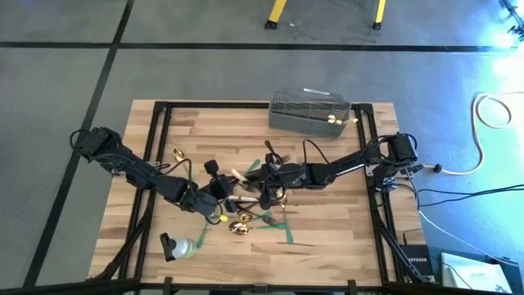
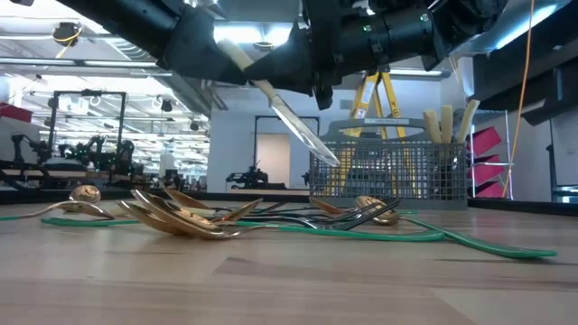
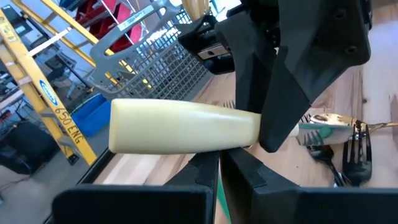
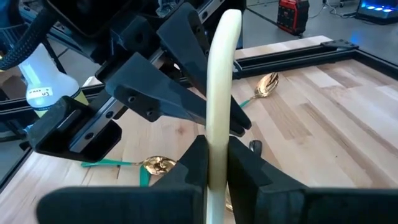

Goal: Sort silverware
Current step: Put the yellow knife into the gray organizer

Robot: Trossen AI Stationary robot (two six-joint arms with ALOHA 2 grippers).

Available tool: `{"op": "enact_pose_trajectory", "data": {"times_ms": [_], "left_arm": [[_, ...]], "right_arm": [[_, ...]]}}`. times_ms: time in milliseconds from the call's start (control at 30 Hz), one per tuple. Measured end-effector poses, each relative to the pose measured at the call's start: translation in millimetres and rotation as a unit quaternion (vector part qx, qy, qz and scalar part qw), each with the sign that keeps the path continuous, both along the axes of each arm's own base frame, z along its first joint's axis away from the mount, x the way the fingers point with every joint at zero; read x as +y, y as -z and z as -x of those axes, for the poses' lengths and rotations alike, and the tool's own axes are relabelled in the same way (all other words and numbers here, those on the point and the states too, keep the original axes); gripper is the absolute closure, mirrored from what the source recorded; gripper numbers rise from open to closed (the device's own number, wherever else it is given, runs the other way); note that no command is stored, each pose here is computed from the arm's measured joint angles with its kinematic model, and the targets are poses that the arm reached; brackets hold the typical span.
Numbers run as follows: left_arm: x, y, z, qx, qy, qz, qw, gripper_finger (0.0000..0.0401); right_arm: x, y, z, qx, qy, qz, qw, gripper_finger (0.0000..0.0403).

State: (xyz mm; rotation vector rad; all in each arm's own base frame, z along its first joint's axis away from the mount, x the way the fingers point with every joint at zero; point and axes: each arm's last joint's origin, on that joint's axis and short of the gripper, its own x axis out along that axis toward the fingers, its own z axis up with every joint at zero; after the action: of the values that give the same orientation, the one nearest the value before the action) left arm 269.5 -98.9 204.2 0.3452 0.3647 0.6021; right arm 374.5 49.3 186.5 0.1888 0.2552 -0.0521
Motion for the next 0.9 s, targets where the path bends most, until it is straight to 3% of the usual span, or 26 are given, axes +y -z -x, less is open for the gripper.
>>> {"op": "enact_pose_trajectory", "data": {"times_ms": [900], "left_arm": [[1, -1, 0, -0.007, -0.006, 0.004, 1.000, 0.0401]], "right_arm": [[-9, -11, -8, -0.015, 0.020, 0.001, 1.000, 0.0386]]}}
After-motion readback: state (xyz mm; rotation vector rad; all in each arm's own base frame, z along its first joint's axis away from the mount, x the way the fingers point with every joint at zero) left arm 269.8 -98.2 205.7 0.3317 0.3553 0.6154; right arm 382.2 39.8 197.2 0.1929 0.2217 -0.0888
